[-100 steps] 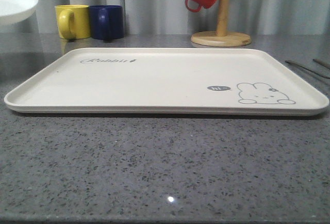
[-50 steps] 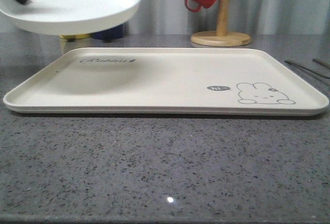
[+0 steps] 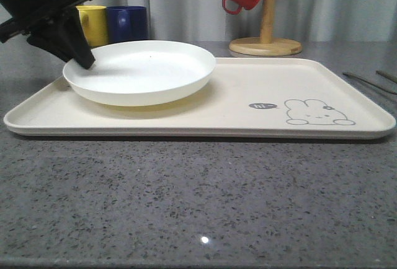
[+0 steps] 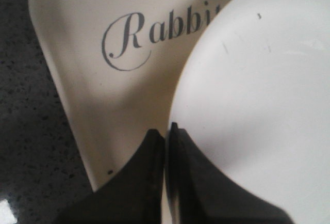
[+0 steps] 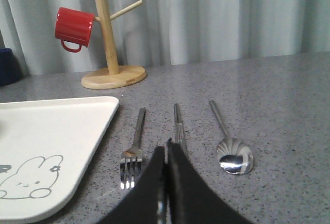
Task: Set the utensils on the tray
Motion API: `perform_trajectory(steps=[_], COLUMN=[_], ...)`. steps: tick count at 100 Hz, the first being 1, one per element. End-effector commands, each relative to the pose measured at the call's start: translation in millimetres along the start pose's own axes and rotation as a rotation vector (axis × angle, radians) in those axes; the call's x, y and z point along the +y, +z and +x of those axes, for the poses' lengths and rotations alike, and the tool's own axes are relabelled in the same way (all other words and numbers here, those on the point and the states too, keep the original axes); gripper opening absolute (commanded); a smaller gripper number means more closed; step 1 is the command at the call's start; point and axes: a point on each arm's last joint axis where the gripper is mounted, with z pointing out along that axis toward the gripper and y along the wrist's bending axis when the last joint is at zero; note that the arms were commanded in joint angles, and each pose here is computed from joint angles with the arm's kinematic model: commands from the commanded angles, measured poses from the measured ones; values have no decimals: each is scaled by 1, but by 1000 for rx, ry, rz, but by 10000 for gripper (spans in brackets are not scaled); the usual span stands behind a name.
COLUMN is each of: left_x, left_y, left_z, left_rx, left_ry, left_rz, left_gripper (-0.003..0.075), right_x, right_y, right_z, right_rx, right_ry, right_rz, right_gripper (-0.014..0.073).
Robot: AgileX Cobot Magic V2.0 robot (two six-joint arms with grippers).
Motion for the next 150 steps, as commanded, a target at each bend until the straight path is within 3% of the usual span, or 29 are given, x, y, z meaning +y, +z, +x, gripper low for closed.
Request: perform_trajectory(steps=[1, 22, 41, 50, 65, 91, 120, 150], left_x=[-15, -13, -13, -14, -20, -30, -13, -30], left_y=[-21, -17, -17, -18, -34, -93, -146, -175], left_z=[-11, -11, -11, -11, -16, -9, 62, 147], left_rx=[-98, -89, -89, -92, -179, -465, -691, -1012], left_ry=[8, 6, 10, 21, 32, 57, -3, 39], left_rz=[29, 29, 29, 30, 21, -82, -261, -410], left_gripper=[-17, 13, 282, 341, 342, 342, 342, 339], right_x=[2, 2, 2, 2, 2, 2, 2, 2], right_y=[-3, -3, -3, -3, -3, -3, -3, -3], right_z=[-15, -15, -15, -15, -15, -15, -15, -15], right_rx=[-118, -118, -118, -118, -118, -118, -118, -118], right_ry=[-9, -9, -9, -9, -9, -9, -9, -9], right_rz=[-12, -12, -12, -12, -12, -12, -12, -12], right_gripper=[-68, -68, -68, -68, -68, -68, -68, -68])
